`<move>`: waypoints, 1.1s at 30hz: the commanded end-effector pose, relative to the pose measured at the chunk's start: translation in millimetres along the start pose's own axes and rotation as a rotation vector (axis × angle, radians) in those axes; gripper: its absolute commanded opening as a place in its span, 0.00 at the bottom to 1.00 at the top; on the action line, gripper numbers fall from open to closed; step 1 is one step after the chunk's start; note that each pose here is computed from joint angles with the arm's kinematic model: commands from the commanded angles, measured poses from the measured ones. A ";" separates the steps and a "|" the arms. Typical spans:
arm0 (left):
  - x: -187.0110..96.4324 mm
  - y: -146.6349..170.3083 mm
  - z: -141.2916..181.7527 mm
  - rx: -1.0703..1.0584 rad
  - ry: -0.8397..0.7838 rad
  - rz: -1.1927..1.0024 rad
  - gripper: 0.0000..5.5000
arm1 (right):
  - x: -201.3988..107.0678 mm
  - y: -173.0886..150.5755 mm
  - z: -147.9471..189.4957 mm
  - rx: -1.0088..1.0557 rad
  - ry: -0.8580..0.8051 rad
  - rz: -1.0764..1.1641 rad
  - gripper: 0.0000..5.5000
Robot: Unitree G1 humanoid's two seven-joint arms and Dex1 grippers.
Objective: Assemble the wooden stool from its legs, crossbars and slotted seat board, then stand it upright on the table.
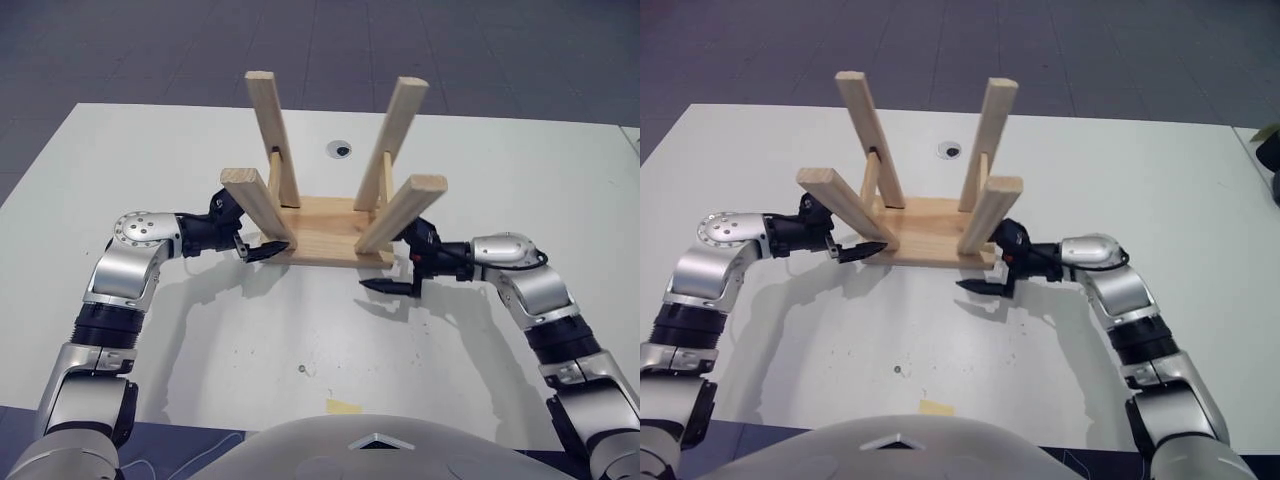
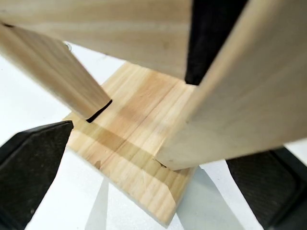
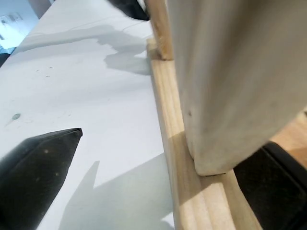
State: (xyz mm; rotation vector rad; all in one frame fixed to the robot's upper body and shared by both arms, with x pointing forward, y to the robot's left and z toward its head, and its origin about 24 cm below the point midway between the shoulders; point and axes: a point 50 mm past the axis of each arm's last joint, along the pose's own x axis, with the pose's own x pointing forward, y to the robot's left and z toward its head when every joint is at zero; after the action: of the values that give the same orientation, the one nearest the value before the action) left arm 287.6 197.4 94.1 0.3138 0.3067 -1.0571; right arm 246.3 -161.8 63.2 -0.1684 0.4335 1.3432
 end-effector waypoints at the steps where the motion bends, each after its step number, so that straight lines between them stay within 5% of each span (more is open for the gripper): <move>1: 11.5 -9.9 9.0 0.028 -0.037 -0.050 0.98 | -4.7 3.2 3.0 -0.017 -0.013 -0.050 0.98; 9: 9.6 -44.7 17.4 -0.023 -0.077 -0.218 0.98 | -24.9 -2.6 -5.9 0.049 -0.079 -0.233 0.98; 18: 2.6 -19.4 17.4 -0.052 -0.102 -0.024 0.98 | -45.0 4.6 -3.9 0.126 -0.141 -0.297 0.98; 28: 3.2 -27.2 9.9 -0.181 -0.072 -0.227 0.98 | -50.9 -5.1 -0.7 0.117 -0.135 -0.274 0.98; 33: 15.5 -21.0 7.5 -0.228 -0.075 -0.255 0.91 | -42.7 -10.9 -5.3 0.123 -0.100 -0.228 0.86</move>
State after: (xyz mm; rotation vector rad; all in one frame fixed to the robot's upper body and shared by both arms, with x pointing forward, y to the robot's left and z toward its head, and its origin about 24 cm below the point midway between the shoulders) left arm 270.9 175.9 91.7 0.0387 0.3961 -1.2588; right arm 244.4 -204.9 75.6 -0.0235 0.3809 1.0824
